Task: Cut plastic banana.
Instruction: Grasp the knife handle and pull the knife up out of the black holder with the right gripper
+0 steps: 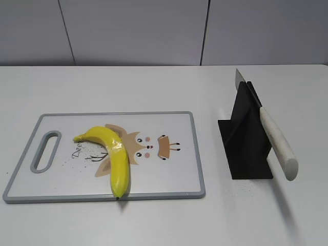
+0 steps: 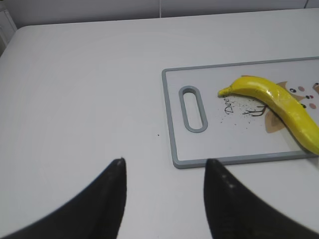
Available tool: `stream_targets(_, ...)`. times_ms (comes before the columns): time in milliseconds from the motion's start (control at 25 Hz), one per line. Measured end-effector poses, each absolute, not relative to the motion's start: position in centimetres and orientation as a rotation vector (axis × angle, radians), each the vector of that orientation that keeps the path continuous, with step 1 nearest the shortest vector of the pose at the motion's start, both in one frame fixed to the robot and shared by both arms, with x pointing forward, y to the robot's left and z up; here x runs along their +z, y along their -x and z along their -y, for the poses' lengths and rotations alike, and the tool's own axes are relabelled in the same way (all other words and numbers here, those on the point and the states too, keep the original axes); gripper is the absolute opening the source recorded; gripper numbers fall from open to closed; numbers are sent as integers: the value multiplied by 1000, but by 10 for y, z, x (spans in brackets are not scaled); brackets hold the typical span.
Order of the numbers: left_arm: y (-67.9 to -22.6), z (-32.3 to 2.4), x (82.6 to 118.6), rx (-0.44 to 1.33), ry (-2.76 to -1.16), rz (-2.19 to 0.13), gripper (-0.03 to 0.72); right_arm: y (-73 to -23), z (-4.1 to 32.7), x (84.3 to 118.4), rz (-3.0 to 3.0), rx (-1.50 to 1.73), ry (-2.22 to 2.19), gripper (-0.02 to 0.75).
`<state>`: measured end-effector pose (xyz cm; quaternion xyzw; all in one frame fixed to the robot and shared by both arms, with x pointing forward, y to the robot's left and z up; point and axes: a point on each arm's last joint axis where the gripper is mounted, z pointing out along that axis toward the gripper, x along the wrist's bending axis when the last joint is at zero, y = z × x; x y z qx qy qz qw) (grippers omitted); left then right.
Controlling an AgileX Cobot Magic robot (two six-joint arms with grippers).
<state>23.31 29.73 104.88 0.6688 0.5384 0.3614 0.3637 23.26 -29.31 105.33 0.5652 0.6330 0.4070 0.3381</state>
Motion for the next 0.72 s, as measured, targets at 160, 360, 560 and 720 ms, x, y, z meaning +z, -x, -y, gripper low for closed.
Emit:
stream_targets(160,-233,-297,1049,930,-1721,-1385,489,-233,293,1053,-1649,1060,-1471,588)
stream_targets(360,-233,-297,1049,930,-1721,-1385,489,-233,293,1053,-1649,1060,-1471,588)
stream_targets(560,-233,-297,1049,930,-1721,-1385,489,-233,293,1053,-1650,1059,-1471,587)
stream_targets(720,-233,-297,1049,930,-1721,-1385,489,-233,293,1053,-1649,1060,-1471,587)
